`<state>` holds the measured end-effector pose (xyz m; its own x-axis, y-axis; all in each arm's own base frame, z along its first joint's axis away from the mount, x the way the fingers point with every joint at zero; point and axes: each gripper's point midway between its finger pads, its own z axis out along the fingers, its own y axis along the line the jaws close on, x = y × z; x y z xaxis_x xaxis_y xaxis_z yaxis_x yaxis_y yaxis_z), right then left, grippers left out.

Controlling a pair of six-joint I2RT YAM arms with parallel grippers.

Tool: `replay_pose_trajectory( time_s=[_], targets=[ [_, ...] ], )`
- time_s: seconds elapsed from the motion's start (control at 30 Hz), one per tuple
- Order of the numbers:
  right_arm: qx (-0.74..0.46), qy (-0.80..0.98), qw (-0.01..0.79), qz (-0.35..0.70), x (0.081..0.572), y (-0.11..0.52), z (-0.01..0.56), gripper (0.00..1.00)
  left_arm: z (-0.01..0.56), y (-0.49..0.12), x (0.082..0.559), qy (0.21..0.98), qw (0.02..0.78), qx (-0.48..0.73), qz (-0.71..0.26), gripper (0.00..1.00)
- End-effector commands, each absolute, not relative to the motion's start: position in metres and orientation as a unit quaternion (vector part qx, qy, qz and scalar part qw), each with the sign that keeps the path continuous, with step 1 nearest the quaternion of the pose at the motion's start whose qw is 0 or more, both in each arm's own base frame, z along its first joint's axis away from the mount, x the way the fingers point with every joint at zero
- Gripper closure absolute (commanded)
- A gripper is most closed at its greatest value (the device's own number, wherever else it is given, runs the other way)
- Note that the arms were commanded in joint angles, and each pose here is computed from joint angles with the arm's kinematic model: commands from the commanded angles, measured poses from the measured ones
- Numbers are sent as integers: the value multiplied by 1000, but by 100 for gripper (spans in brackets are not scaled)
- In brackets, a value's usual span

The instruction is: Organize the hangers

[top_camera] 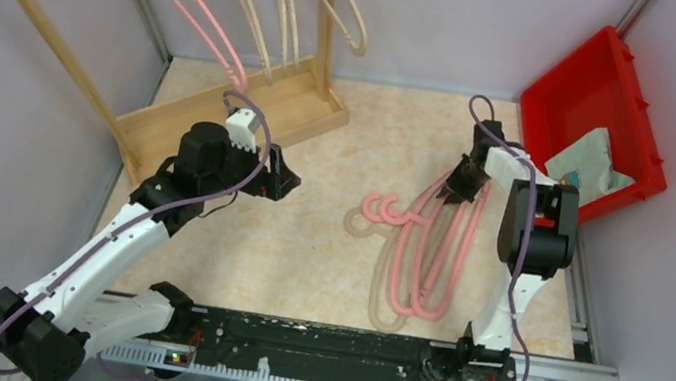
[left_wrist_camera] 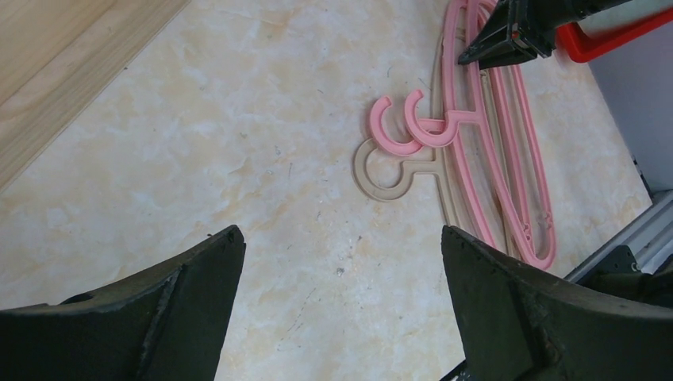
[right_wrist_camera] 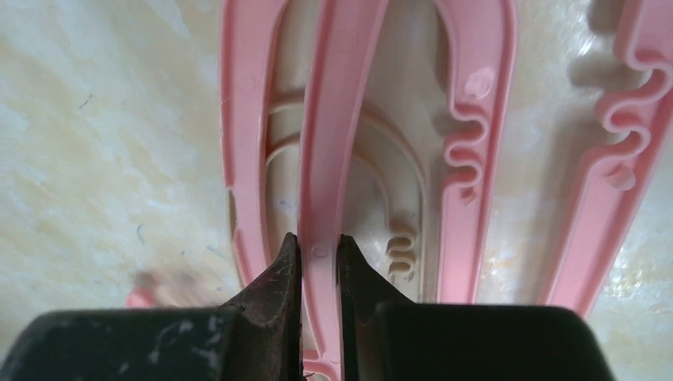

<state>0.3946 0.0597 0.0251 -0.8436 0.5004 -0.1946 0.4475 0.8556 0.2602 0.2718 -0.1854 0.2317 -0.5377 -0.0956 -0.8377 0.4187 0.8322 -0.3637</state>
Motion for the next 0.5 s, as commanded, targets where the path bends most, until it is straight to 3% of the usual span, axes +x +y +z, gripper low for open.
replay_pose_trajectory(
  time_s=[0.0,0.13,0.23,0.47],
  targets=[
    [249,933,185,181,411,80,107,100,246,-207,267,805,477,150,-319,4],
    [256,896,208,297,420,114,170,100,242,-225,263,790,462,183,-361,13],
    [253,860,204,394,428,148,206,100,241,-237,264,778,459,193,-382,11],
    [228,802,228,502,469,228,248,100,247,-265,268,756,465,217,-407,6]
  ],
)
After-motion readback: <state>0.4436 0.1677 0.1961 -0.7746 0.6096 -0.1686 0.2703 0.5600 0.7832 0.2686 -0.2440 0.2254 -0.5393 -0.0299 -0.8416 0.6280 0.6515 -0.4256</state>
